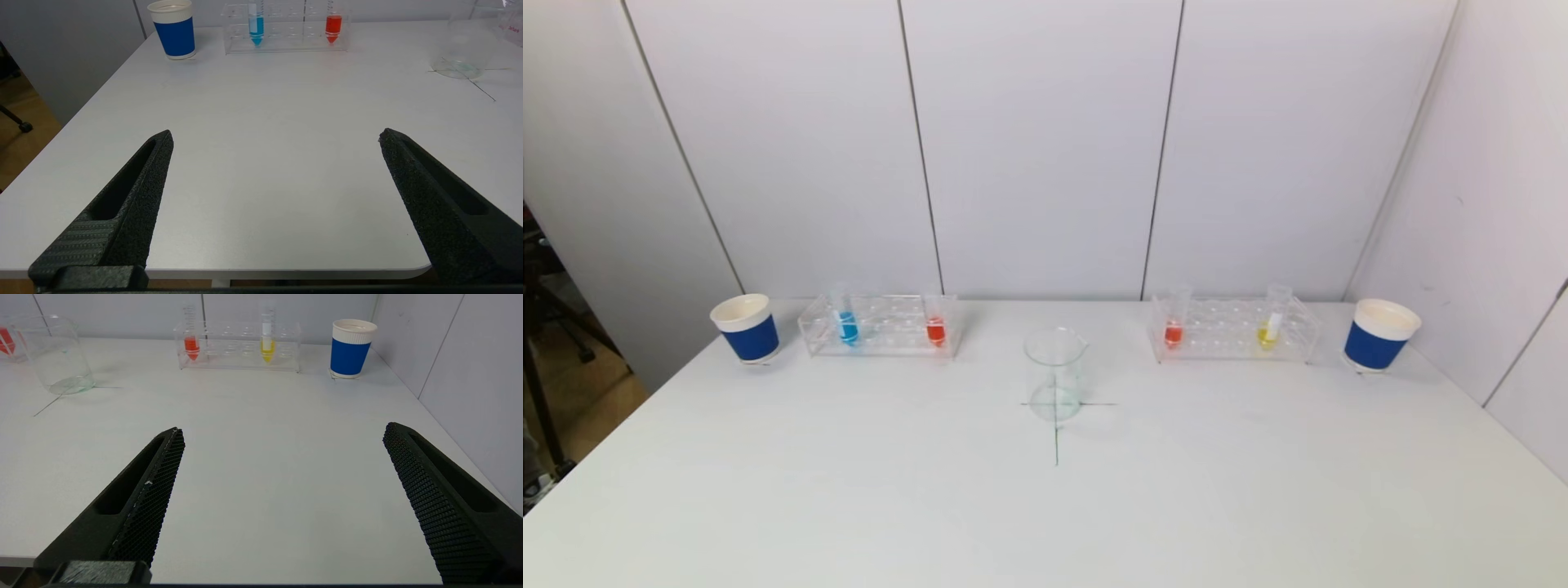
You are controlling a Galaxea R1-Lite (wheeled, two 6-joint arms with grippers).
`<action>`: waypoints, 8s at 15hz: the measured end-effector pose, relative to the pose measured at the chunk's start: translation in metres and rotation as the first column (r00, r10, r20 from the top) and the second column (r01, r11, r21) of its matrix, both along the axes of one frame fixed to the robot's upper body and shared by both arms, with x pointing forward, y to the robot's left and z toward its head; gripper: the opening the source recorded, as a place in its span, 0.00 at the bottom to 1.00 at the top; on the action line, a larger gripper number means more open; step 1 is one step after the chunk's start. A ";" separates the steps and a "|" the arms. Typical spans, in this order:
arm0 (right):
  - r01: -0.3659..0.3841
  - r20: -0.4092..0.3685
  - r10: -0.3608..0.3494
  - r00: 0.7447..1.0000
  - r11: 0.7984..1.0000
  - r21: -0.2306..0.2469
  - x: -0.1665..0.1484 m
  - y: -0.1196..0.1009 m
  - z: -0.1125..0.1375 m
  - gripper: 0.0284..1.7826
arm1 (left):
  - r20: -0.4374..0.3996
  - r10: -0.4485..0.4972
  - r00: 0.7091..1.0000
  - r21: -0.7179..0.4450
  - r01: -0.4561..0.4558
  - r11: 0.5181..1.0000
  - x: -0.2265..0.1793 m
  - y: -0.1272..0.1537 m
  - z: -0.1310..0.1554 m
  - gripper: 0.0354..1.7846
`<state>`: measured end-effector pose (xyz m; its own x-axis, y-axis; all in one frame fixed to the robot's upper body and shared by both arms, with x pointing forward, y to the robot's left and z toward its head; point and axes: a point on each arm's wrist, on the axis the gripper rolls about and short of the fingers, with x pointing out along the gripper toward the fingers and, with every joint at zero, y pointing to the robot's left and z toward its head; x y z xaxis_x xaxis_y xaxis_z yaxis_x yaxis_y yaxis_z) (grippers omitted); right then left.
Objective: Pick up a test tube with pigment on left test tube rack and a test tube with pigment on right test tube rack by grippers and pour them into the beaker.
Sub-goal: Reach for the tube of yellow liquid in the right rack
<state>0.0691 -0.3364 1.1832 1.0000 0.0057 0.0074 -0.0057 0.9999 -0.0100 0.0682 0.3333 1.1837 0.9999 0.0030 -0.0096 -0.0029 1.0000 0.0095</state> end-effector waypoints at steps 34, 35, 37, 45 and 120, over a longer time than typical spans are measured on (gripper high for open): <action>-0.031 0.068 0.031 0.997 0.999 -0.007 0.003 0.000 0.153 0.99 | -0.001 0.000 1.000 0.000 0.000 1.000 0.000 0.000 0.000 0.99; -0.040 0.063 0.041 0.997 0.999 -0.007 0.010 0.001 0.166 0.99 | 0.000 0.000 1.000 0.000 0.000 1.000 0.000 0.000 0.000 0.99; -0.052 0.047 0.052 0.998 0.999 -0.005 0.029 0.001 0.191 0.99 | 0.000 0.000 1.000 0.000 0.000 1.000 0.000 0.000 0.000 0.99; -0.066 0.020 0.066 0.998 0.998 -0.001 0.152 0.003 0.215 0.99 | 0.000 0.000 1.000 -0.001 0.000 1.000 0.000 0.000 0.000 0.99; -0.010 -0.112 0.017 0.994 0.998 0.065 0.435 0.005 -0.029 0.99 | 0.000 0.000 1.000 -0.001 0.000 1.000 0.000 0.000 0.000 0.99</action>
<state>0.5041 -0.3313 1.1544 0.9943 0.0227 -0.1038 -0.0170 0.9983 0.0559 0.0682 0.3333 1.1837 1.0000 0.0026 -0.0091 -0.0025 1.0000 0.0089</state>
